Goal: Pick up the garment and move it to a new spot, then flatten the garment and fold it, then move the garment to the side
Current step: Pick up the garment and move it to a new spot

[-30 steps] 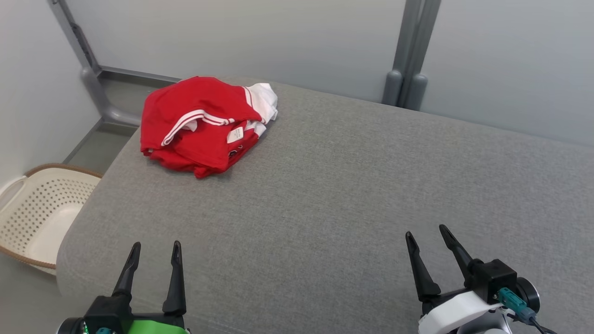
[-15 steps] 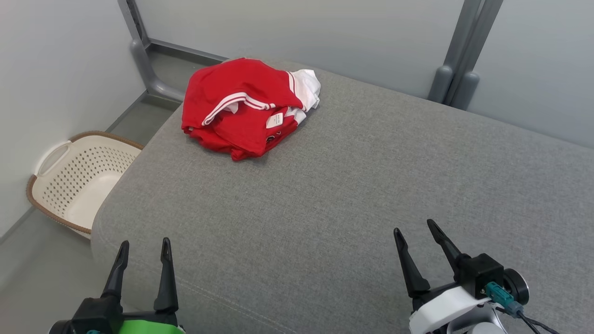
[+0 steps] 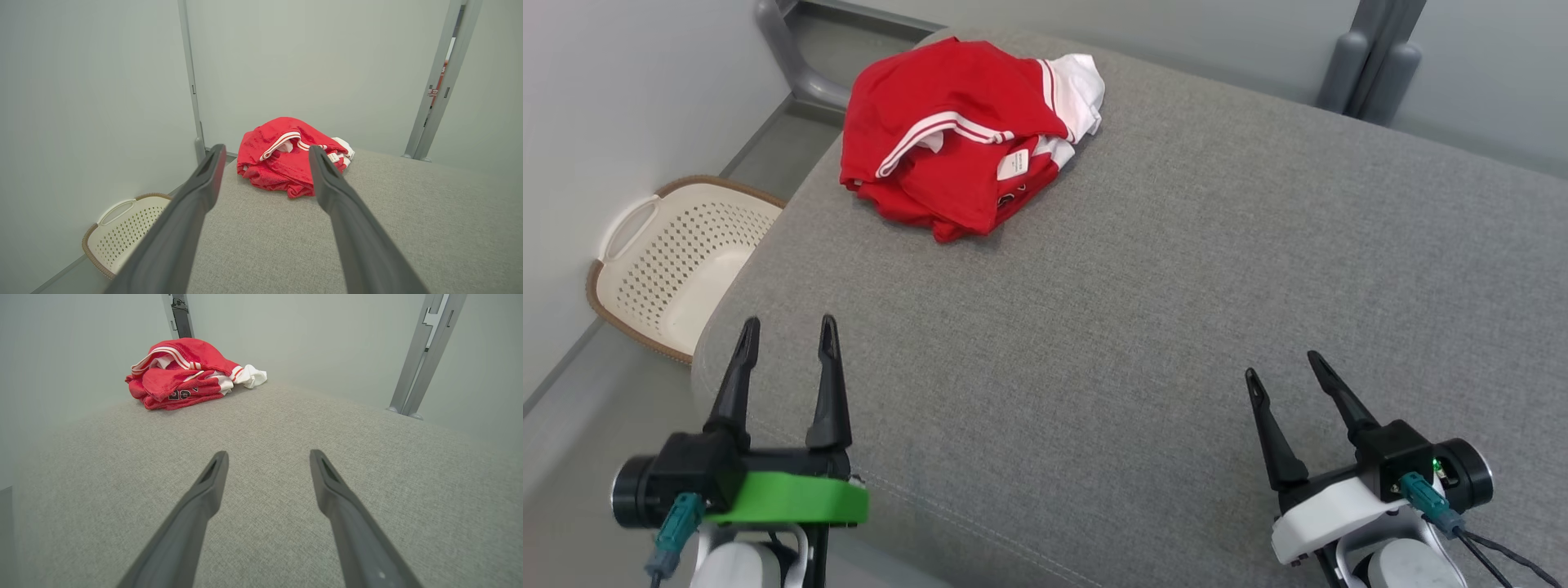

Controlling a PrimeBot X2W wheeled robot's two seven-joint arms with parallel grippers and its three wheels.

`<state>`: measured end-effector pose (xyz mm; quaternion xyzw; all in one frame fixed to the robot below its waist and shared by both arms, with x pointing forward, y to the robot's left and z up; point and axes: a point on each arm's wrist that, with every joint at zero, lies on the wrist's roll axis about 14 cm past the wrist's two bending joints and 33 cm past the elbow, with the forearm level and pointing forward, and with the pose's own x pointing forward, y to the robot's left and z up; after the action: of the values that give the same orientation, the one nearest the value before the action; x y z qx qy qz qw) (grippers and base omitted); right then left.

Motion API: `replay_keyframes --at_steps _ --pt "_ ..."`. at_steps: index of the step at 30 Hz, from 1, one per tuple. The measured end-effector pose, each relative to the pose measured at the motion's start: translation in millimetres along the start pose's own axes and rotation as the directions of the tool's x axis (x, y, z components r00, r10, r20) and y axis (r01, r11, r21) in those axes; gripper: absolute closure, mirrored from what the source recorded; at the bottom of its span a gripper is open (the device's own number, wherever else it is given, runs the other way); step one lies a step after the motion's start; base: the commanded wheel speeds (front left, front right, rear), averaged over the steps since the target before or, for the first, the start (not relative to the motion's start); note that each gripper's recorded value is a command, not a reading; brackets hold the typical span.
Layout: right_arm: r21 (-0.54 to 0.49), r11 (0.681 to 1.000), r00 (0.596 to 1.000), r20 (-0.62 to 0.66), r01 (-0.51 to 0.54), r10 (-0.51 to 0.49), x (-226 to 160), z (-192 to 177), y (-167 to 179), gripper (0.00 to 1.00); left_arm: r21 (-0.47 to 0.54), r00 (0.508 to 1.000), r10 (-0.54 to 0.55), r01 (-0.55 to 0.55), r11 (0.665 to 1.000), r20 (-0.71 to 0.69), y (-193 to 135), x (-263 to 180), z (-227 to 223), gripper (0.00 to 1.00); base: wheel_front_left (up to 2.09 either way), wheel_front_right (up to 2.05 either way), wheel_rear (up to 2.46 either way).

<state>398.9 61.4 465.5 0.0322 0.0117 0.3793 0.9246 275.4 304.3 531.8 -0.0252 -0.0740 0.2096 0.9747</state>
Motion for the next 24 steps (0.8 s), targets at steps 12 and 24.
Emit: replay_keyframes --at_steps 12,24 --pt "-0.064 0.994 0.997 0.006 0.083 -0.083 17 -20 -74 0.00 0.201 0.996 -0.079 0.070 0.977 0.036 -8 128 15 0.00 0.00 0.00 0.00" --pt "-0.104 0.982 0.987 0.050 0.160 -0.156 15 -33 -140 0.00 0.141 0.928 -0.031 0.089 0.986 -0.371 -21 252 -64 0.00 0.00 0.00 0.00"
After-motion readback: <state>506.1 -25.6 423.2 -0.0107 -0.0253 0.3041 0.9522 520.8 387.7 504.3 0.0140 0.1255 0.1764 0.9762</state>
